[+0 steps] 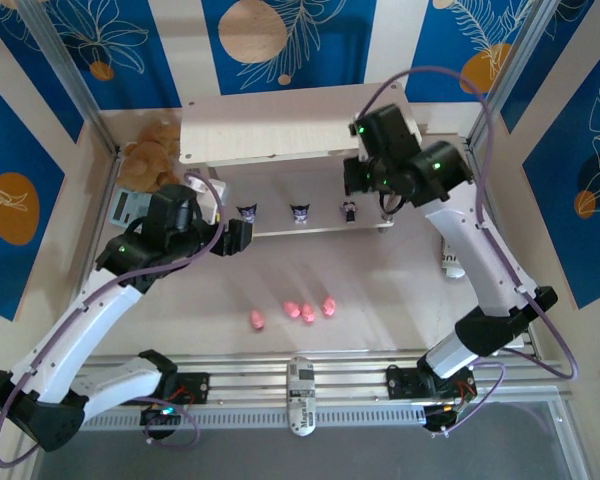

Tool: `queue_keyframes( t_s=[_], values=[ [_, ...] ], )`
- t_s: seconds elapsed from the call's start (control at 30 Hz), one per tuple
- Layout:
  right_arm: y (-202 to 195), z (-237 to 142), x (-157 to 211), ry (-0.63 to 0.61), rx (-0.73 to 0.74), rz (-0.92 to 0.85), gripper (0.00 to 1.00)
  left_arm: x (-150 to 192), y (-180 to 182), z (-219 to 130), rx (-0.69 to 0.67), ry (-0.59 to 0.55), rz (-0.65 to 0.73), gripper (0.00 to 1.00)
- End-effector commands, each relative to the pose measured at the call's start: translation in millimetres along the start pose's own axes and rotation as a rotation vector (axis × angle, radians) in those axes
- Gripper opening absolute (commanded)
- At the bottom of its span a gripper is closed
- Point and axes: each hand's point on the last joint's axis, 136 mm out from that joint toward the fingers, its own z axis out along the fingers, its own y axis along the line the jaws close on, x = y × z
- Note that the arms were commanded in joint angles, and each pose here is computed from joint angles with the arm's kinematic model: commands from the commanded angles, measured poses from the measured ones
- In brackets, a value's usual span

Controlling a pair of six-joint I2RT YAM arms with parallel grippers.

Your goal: Place and organize the plastic toys onto the shelf

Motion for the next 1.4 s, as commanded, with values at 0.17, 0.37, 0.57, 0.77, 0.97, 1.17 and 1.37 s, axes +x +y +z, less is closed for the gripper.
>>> queue_keyframes(
  t_s=[0.17, 0.37, 0.57, 0.77, 0.97, 1.17, 1.37],
  values=[
    [-28.1, 18.7, -55.1, -0.062, 0.168, -0.207, 0.04, -23.1, -5.5, -14.6, 0.032, -0.043, 0.022, 0.75],
    [-41.6, 41.6, -64.4, -0.064, 0.222, -0.235, 0.04, -19.9, -1.3, -17.1, 0.02, -0.034, 0.014, 0.75],
    [-39.3, 51.1, -66.1, -0.062, 0.202, -0.25, 0.05, -21.2, 0.2, -19.9, 0.016, -0.038, 0.011, 0.75],
    [-37.7, 59.4, -62.8, -0.029, 0.18, -0.268, 0.08, -20.1, 1.8, -20.6, 0.015, -0.037, 0.006, 0.75],
    [-35.7, 72.0, -62.0, -0.013, 0.155, -0.259, 0.16, -20.0, 3.5, -21.8, 0.014, -0.04, 0.002, 0.75],
    [-30.6, 84.6, -69.8, -0.039, 0.128, -0.253, 0.18, -19.0, 5.7, -23.1, 0.009, -0.037, -0.001, 0.75],
    [-26.3, 91.7, -73.2, -0.05, 0.112, -0.257, 0.26, -18.3, 7.4, -26.4, 0.003, -0.042, -0.002, 0.75]
  ],
)
